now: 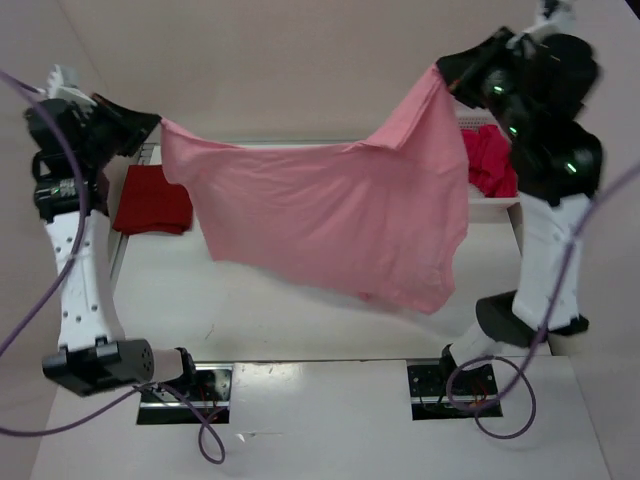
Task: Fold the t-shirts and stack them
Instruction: Flatten out the tshirt
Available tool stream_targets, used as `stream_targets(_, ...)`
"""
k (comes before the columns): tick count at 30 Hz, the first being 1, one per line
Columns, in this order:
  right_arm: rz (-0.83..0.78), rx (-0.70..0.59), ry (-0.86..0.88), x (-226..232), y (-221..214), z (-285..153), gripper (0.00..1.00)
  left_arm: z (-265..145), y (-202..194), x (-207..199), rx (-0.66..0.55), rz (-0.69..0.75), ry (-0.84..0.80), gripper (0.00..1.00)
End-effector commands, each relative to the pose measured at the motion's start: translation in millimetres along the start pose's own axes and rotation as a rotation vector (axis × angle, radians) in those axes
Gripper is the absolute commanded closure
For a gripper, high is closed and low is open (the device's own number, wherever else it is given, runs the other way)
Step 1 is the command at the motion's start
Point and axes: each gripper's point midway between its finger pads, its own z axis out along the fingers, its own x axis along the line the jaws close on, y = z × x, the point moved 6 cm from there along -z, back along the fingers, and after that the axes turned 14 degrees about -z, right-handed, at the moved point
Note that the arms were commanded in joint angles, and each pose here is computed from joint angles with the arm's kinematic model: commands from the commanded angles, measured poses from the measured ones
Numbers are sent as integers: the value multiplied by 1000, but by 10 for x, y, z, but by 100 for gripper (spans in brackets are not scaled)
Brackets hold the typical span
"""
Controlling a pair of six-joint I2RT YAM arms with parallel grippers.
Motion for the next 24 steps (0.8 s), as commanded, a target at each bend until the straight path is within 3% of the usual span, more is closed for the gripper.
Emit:
stream_targets(1,-31,291,-58,-494,-987,1053,100,554,-324,903,105,-105,186,100)
stream_targets(3,-22,359,-90,-748,-1415,1393,100,787,-533,1378,157,-120,307,100)
stream_targets(6,-17,439,-129,-917,-1768,1644,100,1022,-693,1729,212,-137,366,100)
stream_targets(7,-25,482,-157,-1027,-1971,1799,100,1082,-659,1739,200,-132,365,100)
stream_targets(10,-40,439,-175,-999,-1899,1969,100,1244,-648,1698,202,-121,352,100)
stream_targets(13,-67,268,-147,-788,-1377,1964,100,1355,-469,1412,183,-131,269,100)
stream_targets(16,-39,214,-121,-705,-1224,1931,100,1372,-234,1008,141,-123,174,100)
stream_targets(20,-25,38,-78,-522,-579,1549,100,1255,137,594,60,-106,70,100)
stream_targets(24,-6,9,-37,-475,-347,1290,100,1182,315,410,24,-92,28,100)
